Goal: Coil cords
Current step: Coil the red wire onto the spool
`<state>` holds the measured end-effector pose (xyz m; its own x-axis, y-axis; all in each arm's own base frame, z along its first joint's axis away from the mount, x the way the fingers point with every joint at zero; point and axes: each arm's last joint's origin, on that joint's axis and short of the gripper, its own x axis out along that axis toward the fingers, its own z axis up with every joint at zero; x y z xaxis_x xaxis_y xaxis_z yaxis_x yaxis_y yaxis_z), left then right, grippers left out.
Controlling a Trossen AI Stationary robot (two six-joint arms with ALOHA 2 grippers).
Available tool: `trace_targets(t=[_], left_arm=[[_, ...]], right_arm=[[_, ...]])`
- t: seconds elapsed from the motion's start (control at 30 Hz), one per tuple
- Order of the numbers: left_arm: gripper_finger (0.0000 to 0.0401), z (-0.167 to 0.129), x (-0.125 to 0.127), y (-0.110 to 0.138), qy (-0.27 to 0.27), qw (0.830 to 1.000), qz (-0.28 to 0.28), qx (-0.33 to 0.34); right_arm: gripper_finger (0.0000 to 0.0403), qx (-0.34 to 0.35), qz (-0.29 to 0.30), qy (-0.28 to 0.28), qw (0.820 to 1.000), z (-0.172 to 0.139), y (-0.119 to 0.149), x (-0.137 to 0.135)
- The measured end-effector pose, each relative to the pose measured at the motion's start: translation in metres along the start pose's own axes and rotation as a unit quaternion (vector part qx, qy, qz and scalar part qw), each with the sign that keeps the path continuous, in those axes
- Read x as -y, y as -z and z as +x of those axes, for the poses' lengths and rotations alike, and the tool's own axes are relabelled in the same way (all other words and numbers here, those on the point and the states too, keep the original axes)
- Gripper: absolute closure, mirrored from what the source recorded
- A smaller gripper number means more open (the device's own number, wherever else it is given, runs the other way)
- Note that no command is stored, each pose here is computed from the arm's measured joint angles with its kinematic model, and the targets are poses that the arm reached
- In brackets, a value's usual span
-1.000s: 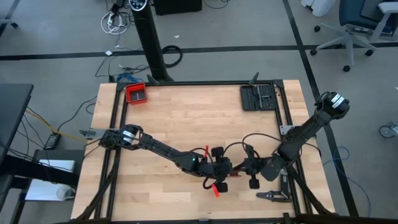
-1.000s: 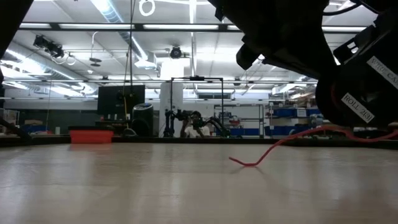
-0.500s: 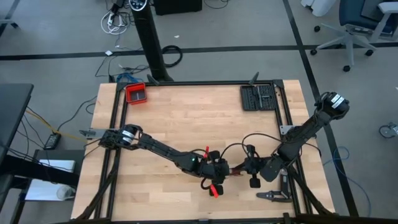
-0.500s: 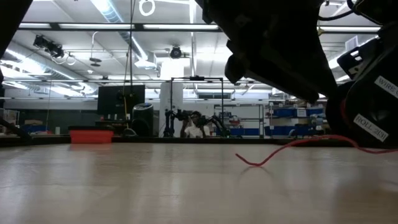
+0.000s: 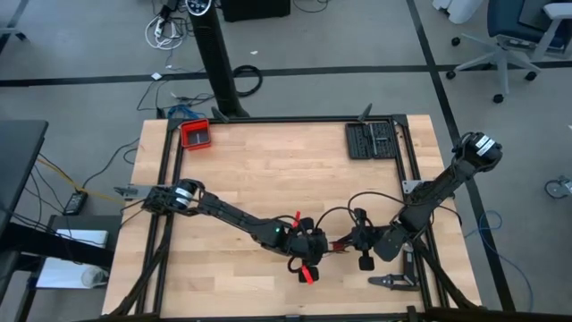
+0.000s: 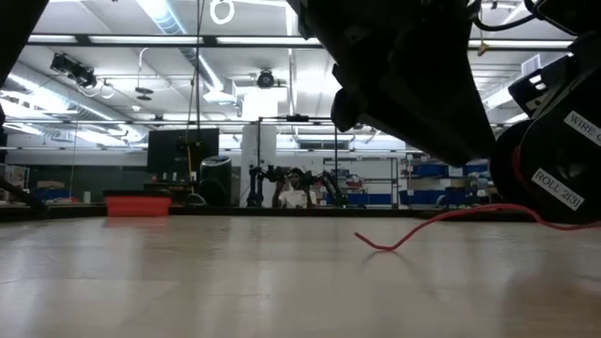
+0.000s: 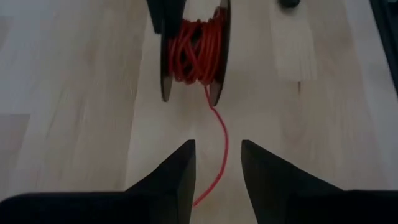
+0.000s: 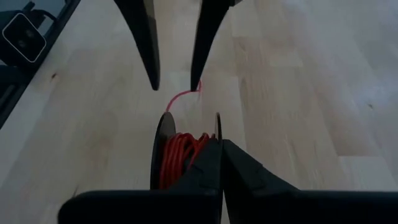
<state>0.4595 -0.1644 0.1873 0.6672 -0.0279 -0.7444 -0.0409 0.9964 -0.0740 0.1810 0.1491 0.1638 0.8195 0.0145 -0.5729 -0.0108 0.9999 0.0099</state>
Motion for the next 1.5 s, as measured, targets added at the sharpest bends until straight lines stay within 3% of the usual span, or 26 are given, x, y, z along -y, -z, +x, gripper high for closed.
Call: trace_targets(t=[0.3, 0.5, 0.57, 0.67, 0.93, 1.23, 1.5], left_arm=[[0.0270, 0.027, 0.003, 0.019, -0.002, 0.999, 0.012, -0.031], [0.0275, 0.028, 0.002, 0.023, -0.035, 0.998, 0.032, -0.033], [0.0302, 0.028, 0.003, 0.024, -0.054, 0.997, 0.047, -0.033], [0.0380, 0.029, 0.003, 0.026, -0.062, 0.996, 0.051, -0.036], [0.0399, 0.025, -0.003, 0.034, -0.108, 0.989, 0.060, -0.076], [0.0400, -0.019, -0.006, 0.006, -0.170, 0.981, 0.067, -0.064], [0.0401, -0.042, 0.005, -0.029, -0.125, 0.990, 0.068, -0.018]], right_arm=[[0.0403, 0.005, 0.000, -0.002, 1.000, 0.000, -0.001, -0.001], [0.0403, 0.007, 0.000, -0.003, 1.000, 0.000, -0.002, -0.001], [0.0403, 0.008, 0.001, -0.004, 1.000, 0.000, -0.002, -0.001], [0.0403, 0.008, 0.001, -0.004, 1.000, 0.000, -0.002, -0.001], [0.0403, 0.007, 0.000, -0.003, 1.000, 0.000, -0.002, -0.001], [0.0403, 0.004, -0.002, 0.000, 1.000, 0.000, -0.001, 0.000], [0.0403, 0.002, 0.000, 0.017, 1.000, 0.000, 0.000, 0.002]])
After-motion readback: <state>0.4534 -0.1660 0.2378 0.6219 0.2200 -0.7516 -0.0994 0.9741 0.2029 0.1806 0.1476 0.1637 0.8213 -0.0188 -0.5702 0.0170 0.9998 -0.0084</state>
